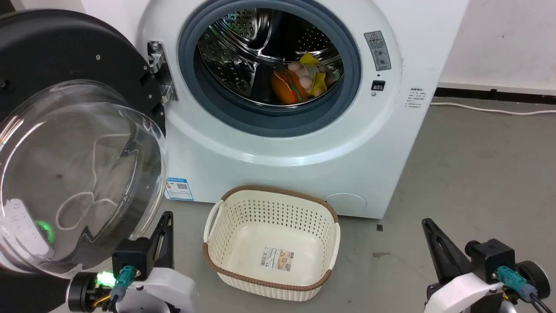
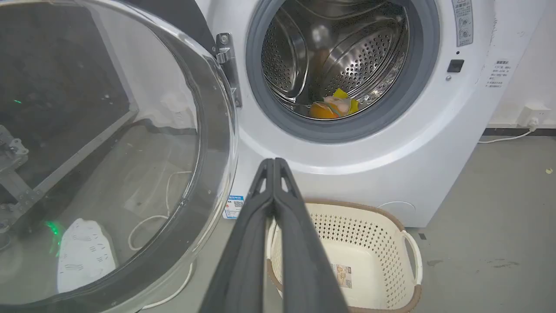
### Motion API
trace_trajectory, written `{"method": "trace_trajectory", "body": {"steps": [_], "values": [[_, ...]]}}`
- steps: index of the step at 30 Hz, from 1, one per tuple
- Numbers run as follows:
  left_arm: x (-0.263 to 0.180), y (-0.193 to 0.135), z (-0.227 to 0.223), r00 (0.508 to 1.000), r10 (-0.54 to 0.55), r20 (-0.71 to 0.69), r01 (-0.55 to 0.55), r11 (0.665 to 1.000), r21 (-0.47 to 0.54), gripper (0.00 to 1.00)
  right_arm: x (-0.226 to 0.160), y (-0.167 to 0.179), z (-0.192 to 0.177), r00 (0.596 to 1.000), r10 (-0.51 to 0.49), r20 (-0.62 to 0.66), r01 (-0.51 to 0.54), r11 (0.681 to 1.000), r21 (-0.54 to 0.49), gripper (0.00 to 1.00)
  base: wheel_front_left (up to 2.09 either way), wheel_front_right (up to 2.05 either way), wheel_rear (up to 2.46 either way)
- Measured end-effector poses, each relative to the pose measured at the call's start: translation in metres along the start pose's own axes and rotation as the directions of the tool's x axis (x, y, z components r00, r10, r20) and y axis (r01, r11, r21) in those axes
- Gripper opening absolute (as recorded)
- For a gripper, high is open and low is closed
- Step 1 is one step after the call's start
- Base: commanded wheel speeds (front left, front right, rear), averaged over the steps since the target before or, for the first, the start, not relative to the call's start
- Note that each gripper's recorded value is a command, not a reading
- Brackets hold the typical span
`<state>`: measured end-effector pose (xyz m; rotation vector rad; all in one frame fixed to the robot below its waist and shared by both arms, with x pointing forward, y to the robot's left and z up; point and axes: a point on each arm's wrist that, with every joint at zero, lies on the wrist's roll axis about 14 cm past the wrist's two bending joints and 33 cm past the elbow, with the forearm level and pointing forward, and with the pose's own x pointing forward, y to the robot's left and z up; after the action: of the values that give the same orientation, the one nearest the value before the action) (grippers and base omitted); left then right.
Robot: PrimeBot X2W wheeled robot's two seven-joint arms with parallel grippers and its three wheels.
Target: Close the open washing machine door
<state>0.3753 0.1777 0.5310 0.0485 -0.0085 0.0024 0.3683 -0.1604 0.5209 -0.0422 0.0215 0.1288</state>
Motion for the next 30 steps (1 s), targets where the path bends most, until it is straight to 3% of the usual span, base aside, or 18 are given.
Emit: {"method": "trace_trajectory", "body": {"steps": [30], "values": [[-0.0003, -0.0001, -0.0005, 1.0, -0.001, -0.002, 0.001, 1.0, 0.0, 0.0, 0.0, -0.0001, 0.0, 1.0, 0.0, 0.0, 0.0, 1.0, 0.0, 0.0, 0.0, 0.0, 0.0]]}}
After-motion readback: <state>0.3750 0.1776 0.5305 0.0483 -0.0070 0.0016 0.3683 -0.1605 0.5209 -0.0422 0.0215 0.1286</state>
